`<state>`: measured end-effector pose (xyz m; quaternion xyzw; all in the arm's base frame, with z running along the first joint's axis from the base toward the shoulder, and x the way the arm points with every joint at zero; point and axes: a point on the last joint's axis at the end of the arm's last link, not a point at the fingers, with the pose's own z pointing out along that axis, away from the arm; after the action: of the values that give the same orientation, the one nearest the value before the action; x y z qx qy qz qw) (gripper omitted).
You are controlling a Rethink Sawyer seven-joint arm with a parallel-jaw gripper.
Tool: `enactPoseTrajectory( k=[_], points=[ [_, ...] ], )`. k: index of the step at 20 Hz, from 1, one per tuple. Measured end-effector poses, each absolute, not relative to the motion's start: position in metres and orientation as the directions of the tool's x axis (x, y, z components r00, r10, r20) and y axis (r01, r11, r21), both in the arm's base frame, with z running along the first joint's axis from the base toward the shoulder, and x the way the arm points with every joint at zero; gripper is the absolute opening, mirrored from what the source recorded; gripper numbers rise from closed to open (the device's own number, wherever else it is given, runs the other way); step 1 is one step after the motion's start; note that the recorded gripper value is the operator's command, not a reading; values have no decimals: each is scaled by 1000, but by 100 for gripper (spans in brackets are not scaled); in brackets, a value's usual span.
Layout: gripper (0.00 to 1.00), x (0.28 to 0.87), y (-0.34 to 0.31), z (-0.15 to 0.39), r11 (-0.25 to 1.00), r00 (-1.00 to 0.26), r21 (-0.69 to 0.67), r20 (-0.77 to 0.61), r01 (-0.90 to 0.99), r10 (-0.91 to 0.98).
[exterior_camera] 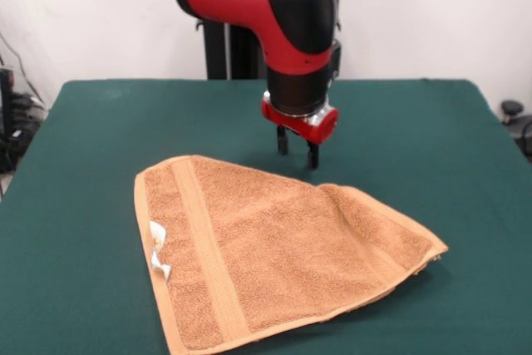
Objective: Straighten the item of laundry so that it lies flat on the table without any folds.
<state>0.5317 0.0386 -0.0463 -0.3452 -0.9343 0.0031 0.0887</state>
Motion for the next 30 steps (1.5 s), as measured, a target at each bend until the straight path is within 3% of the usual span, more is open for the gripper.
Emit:
enactPoseTrajectory(
  k=[13,30],
  points=[
    [100,550,48,-40,762,-740,-89,193,641,645],
    [100,620,53,27,785,-775,-45,133,618,618]
  ],
)
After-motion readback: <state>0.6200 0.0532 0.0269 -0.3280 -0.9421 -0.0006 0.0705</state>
